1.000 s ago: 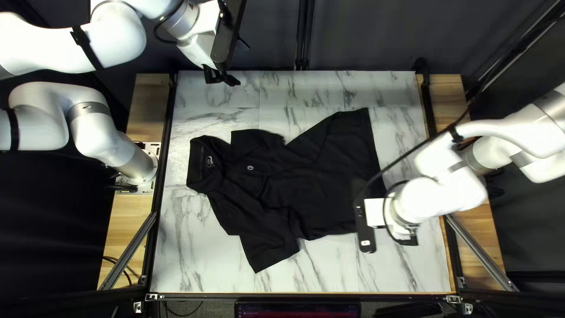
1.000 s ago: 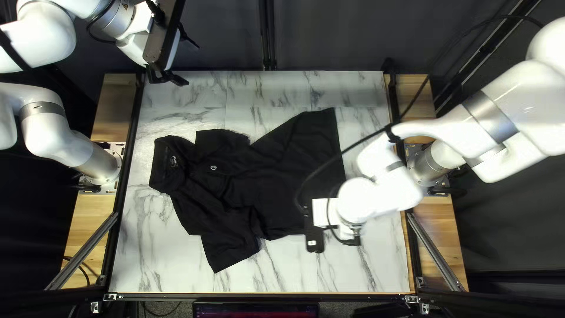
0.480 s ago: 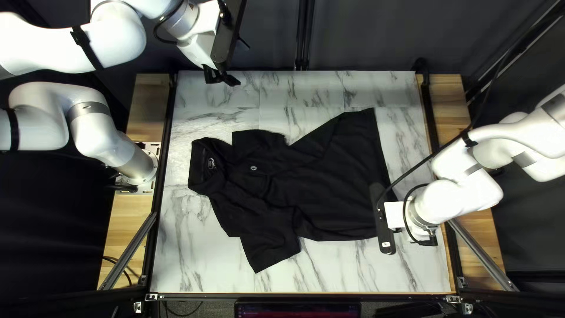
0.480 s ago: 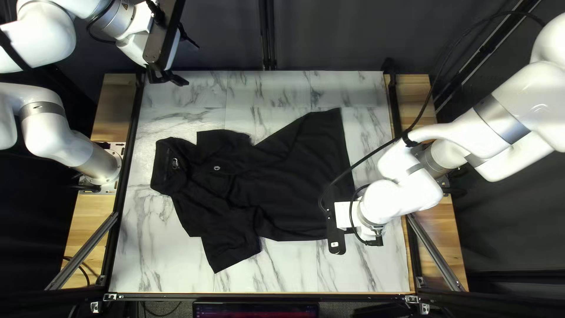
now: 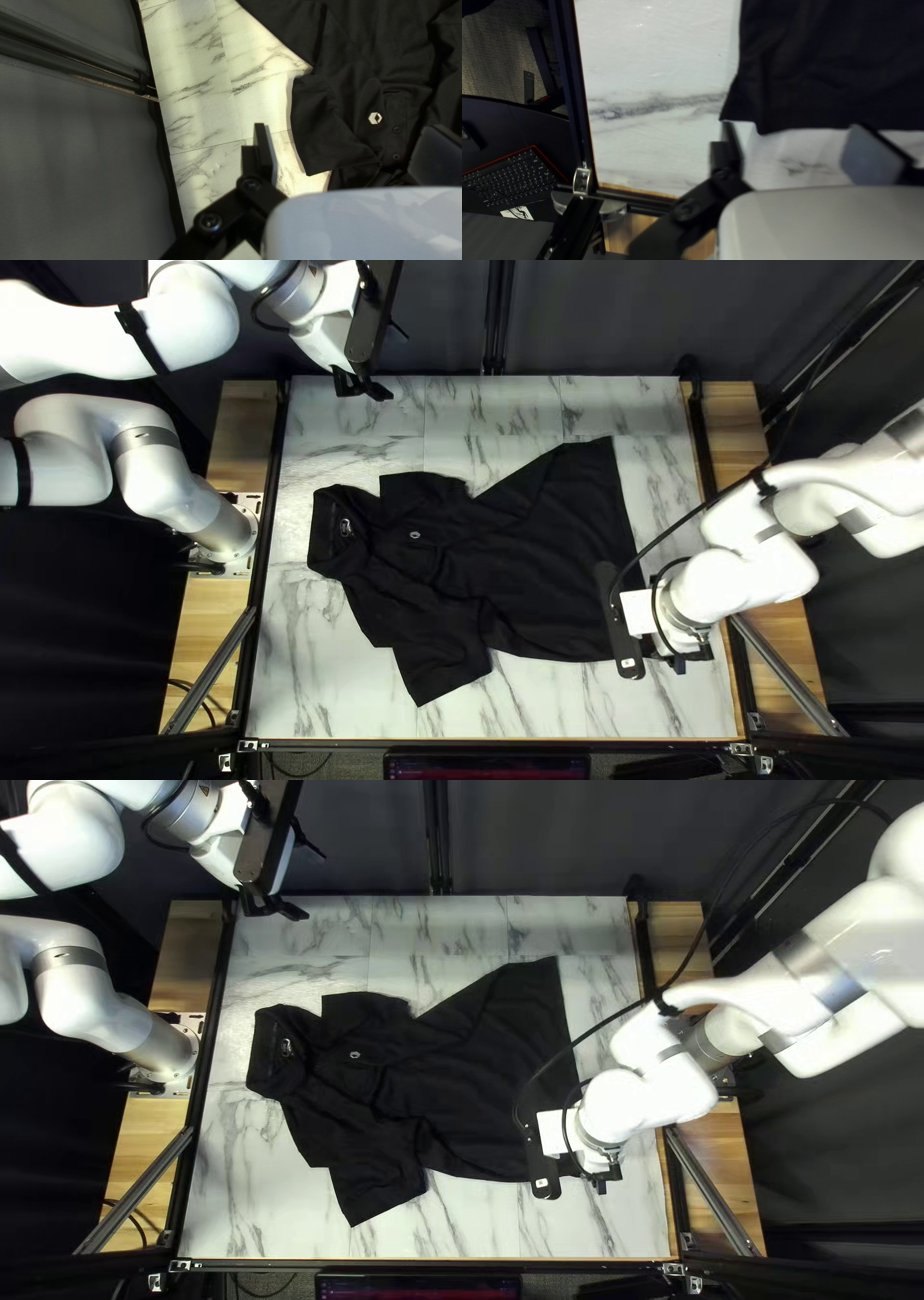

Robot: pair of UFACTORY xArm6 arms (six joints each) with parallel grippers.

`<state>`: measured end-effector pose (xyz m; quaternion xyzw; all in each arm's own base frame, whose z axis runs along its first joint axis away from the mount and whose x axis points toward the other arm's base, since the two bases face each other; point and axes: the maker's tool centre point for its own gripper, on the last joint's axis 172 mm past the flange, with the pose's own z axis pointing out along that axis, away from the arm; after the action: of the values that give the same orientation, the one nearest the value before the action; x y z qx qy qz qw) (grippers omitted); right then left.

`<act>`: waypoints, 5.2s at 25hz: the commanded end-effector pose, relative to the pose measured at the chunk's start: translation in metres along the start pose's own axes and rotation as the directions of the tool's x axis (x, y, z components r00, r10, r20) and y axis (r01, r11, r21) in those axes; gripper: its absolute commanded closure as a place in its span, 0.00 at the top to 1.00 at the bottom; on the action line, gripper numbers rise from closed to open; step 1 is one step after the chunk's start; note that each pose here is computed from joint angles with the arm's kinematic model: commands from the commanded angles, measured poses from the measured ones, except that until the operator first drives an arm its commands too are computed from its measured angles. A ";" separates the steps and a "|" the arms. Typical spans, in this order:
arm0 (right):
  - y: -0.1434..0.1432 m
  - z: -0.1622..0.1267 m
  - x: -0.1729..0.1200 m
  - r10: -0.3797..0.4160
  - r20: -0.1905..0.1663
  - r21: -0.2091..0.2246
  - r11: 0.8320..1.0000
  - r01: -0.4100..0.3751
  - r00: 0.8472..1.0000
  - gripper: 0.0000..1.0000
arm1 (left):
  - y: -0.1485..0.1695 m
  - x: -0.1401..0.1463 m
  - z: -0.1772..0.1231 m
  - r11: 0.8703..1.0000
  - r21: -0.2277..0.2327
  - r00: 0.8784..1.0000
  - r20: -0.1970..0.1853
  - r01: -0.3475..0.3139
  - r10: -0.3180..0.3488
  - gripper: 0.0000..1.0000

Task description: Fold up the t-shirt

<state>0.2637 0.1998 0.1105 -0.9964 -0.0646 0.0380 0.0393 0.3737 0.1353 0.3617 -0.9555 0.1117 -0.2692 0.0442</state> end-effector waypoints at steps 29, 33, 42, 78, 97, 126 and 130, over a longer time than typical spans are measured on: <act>0.031 0.078 -0.031 0.031 -0.066 -0.056 0.998 -0.035 0.997 1.00 | 0.000 0.000 0.000 1.000 0.000 1.000 0.000 0.000 0.000 1.00; 0.034 0.082 -0.026 0.028 -0.058 -0.056 0.998 -0.032 0.998 1.00 | 0.000 0.000 0.000 1.000 0.000 1.000 0.000 0.000 0.000 1.00; 0.043 0.089 -0.019 0.013 -0.063 -0.050 0.999 -0.016 0.998 1.00 | 0.000 0.000 0.000 1.000 0.000 1.000 0.000 0.000 0.000 1.00; 0.033 0.089 -0.053 0.080 0.054 -0.098 0.992 -0.074 0.995 1.00 | 0.000 0.000 0.000 1.000 0.000 1.000 0.000 0.000 0.000 1.00; 0.039 0.096 -0.054 0.085 0.033 -0.093 0.992 -0.082 0.996 1.00 | 0.000 0.000 0.000 1.000 0.000 1.000 0.000 0.000 0.000 1.00; 0.064 0.039 -0.033 0.049 -0.036 -0.121 0.991 -0.053 0.998 1.00 | 0.000 0.000 0.000 1.000 0.000 1.000 0.000 0.000 0.000 1.00; 0.099 0.019 -0.023 0.007 -0.067 -0.109 0.994 -0.015 0.998 1.00 | 0.000 0.000 0.000 1.000 0.000 1.000 0.000 0.000 0.000 1.00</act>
<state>0.2416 0.1247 0.0736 -0.9986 -0.0462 0.0154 -0.0182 0.3737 0.1353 0.3617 -0.9555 0.1117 -0.2692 0.0442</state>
